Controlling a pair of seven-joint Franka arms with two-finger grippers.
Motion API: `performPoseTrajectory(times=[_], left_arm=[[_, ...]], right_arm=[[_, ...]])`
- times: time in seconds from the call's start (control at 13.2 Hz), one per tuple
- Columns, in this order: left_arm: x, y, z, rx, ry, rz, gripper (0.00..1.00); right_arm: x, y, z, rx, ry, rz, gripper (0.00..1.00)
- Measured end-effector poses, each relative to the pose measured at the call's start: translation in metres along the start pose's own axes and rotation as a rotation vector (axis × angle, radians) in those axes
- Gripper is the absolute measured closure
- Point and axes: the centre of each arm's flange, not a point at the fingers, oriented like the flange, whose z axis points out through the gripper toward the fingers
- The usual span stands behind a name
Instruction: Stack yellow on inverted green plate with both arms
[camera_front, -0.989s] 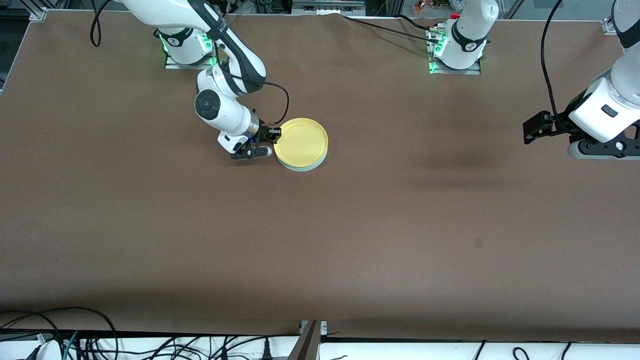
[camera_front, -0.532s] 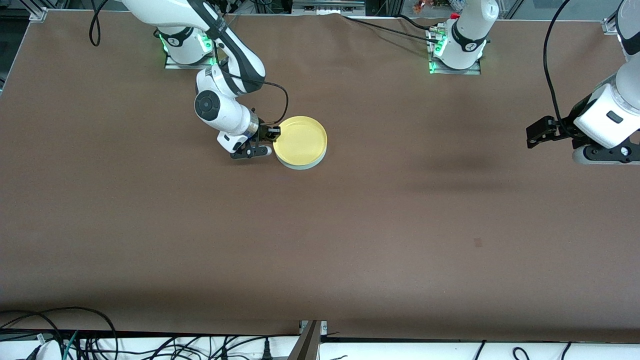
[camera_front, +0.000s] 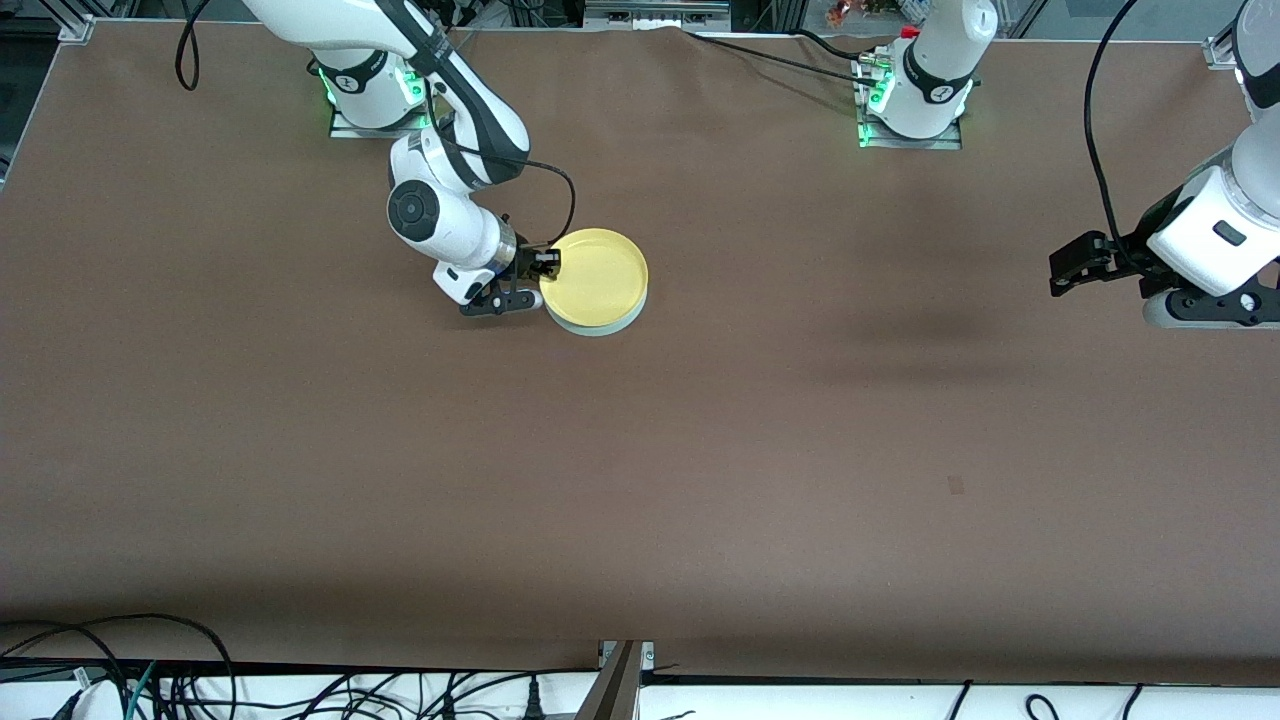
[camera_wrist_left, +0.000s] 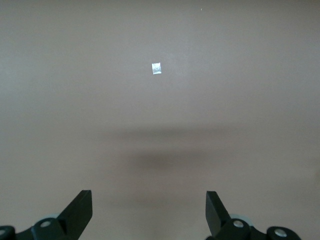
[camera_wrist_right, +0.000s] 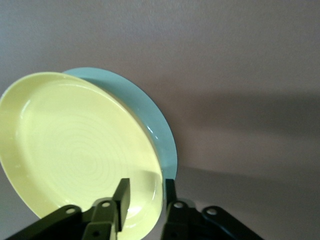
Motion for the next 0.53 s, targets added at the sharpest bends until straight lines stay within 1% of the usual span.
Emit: performPoseTrajectory(times=[0.08, 0.15, 0.23, 0.38, 0.46, 0.53], left_arm=[[0.0, 0.0, 0.0, 0.0, 0.0, 0.0, 0.0], [0.0, 0.0, 0.0, 0.0, 0.0, 0.0, 0.0], [0.0, 0.0, 0.0, 0.0, 0.0, 0.0, 0.0], [0.0, 0.003, 0.0, -0.001, 0.001, 0.005, 0.0], [0.0, 0.004, -0.001, -0.001, 0.001, 0.007, 0.0], [0.0, 0.004, -0.001, -0.001, 0.001, 0.007, 0.0]], right_arm=[[0.004, 0.0, -0.009, 0.003, 0.008, 0.002, 0.5], [0.011, -0.001, -0.023, 0.004, -0.002, 0.006, 0.38], [0.02, -0.002, -0.044, 0.006, -0.028, 0.012, 0.26], [0.05, 0.004, -0.109, 0.003, -0.081, 0.015, 0.03], [0.067, 0.012, -0.15, -0.016, -0.09, 0.0, 0.0], [0.08, 0.022, -0.189, -0.048, -0.088, -0.024, 0.0]])
